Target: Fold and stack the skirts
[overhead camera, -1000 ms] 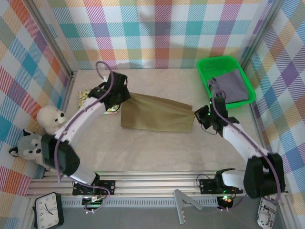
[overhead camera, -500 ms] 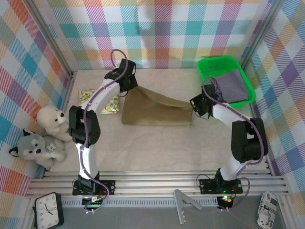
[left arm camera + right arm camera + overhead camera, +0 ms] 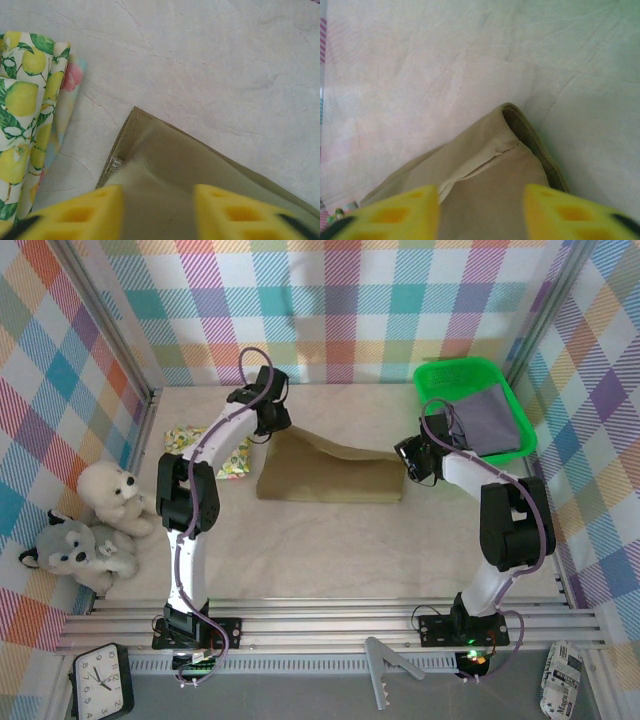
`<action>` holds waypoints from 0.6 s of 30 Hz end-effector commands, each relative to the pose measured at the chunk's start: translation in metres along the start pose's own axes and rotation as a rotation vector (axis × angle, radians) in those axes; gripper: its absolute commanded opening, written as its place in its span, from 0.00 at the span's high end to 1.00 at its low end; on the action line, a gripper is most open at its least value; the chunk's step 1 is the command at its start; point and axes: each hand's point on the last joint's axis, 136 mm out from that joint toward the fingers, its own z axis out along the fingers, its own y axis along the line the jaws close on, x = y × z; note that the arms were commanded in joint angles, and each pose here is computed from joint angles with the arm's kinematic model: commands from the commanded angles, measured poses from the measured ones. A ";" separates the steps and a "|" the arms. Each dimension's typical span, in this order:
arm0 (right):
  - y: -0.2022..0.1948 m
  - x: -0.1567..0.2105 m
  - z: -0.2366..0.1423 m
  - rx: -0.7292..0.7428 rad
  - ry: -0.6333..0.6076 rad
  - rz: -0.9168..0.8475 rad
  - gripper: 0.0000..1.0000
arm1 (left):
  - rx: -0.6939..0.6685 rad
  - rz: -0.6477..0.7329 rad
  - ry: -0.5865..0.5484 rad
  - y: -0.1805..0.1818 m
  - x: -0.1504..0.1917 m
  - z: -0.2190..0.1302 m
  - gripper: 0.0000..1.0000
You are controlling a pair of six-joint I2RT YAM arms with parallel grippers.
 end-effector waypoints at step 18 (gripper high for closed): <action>-0.002 0.123 -0.008 -0.114 0.381 -0.364 0.01 | 0.280 -0.082 0.489 -0.027 0.162 0.000 0.00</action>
